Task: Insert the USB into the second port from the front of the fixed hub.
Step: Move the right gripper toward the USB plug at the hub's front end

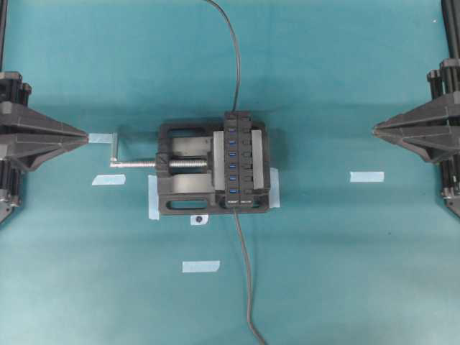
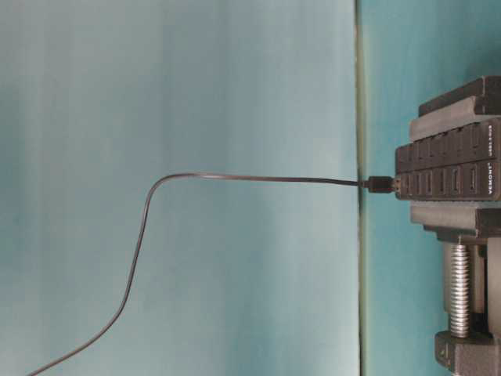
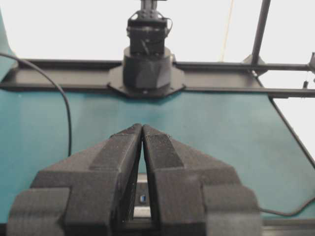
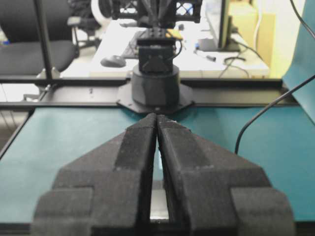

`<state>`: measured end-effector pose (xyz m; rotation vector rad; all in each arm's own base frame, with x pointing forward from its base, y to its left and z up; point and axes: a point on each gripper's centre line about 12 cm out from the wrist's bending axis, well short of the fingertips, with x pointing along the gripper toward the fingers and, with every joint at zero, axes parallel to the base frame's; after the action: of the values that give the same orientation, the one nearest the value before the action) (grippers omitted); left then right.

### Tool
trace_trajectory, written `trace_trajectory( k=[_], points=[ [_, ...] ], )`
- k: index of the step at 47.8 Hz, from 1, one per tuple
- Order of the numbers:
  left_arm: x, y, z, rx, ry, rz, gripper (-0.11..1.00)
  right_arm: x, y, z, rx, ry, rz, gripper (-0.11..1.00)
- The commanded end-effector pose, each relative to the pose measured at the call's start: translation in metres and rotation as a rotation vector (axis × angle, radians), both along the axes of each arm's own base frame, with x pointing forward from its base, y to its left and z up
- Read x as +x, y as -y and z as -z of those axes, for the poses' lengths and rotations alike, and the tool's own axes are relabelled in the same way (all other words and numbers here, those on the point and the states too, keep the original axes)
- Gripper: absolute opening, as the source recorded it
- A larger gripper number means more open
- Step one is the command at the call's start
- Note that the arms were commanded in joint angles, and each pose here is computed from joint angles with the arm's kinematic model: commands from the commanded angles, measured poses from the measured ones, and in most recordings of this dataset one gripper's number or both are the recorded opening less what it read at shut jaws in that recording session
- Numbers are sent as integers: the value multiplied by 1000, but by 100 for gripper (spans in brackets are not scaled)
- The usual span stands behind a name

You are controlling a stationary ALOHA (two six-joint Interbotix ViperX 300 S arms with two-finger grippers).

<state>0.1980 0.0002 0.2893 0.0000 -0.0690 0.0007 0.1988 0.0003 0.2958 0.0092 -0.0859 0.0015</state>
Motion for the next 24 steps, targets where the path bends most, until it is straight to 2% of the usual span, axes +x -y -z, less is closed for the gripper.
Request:
trace_trajectory(
  k=[1,4,7,14,24],
  points=[
    [2,0,13,-2,-44,3,13,1,2,8,0,-26,10,16],
    [3,0,16,0,-66,3,8,0,3,17,34,-70,18,18],
    [5,1,15,1,-78,4,0,0,4,22,66,-119,19,9],
    [7,0,20,0,-129,2,0,0,4,26,107,-194,22,-1],
    [8,0,27,3,-207,2,0,0,7,29,114,-239,38,-1]
  ],
)
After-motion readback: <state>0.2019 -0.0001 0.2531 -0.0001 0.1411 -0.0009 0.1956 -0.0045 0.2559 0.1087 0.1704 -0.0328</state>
